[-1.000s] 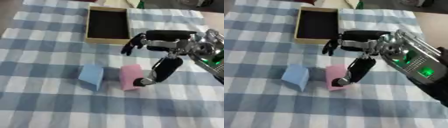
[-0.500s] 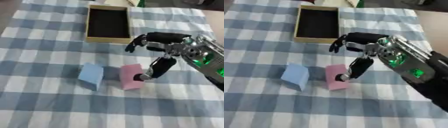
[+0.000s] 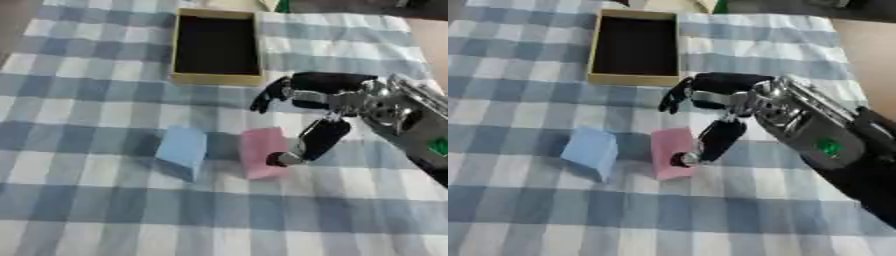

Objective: Pick up objects on the table and place them in the box.

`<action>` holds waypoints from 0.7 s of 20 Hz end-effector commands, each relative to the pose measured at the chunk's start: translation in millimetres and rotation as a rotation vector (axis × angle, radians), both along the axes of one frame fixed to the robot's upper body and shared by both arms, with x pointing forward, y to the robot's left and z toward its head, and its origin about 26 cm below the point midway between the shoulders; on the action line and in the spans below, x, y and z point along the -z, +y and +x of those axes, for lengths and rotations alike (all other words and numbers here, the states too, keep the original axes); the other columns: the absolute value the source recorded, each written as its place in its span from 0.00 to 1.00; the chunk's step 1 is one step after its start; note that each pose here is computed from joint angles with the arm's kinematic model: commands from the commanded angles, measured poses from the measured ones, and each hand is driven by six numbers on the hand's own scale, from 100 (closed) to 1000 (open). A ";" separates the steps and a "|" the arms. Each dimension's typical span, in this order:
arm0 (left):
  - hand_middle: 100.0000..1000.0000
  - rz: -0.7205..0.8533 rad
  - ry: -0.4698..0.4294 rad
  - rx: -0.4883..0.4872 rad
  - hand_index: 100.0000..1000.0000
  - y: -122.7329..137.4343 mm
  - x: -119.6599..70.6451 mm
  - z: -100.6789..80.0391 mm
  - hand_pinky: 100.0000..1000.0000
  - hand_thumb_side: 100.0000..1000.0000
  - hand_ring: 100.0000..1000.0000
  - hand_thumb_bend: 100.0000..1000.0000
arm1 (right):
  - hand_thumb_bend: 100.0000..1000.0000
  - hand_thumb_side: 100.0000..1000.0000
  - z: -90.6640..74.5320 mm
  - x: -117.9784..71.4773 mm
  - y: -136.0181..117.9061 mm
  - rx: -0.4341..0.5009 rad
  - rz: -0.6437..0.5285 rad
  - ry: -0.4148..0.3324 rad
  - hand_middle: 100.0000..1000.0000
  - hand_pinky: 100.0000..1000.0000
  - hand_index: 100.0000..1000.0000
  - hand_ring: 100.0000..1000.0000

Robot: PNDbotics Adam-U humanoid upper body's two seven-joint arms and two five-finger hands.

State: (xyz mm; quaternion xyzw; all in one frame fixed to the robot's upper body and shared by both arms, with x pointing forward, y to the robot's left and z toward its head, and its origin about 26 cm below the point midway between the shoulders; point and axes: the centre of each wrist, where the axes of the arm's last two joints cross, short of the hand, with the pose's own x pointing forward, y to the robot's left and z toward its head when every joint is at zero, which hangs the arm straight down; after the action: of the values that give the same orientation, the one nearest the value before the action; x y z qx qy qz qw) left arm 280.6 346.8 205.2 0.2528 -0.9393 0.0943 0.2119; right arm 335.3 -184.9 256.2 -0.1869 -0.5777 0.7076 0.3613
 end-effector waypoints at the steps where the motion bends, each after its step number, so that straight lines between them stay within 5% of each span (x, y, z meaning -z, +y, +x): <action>1: 0.58 0.019 -0.026 0.000 0.86 0.0 -8.8 -2.5 0.67 0.90 0.58 0.00 | 0.41 0.31 -10.2 -20.3 -8.3 -0.003 0.017 -0.054 0.71 0.85 0.86 0.90; 8: 0.58 0.020 -0.026 0.000 0.86 0.0 -9.0 -2.4 0.67 0.90 0.58 0.00 | 0.42 0.32 -22.1 -27.1 -9.1 -0.032 0.007 -0.079 0.73 0.85 0.87 0.90; 14: 0.58 0.019 -0.023 0.005 0.86 -0.7 -8.3 -2.2 0.67 0.90 0.58 0.00 | 0.42 0.32 -7.8 -8.2 -3.9 -0.019 -0.042 -0.078 0.73 0.85 0.87 0.90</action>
State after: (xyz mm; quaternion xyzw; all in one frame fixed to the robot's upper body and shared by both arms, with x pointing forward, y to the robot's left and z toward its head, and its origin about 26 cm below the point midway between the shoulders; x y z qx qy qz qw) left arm 280.6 346.8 205.2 0.2528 -0.9393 0.0941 0.2123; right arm 325.2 -187.1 260.9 -0.2014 -0.5796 0.7152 0.3345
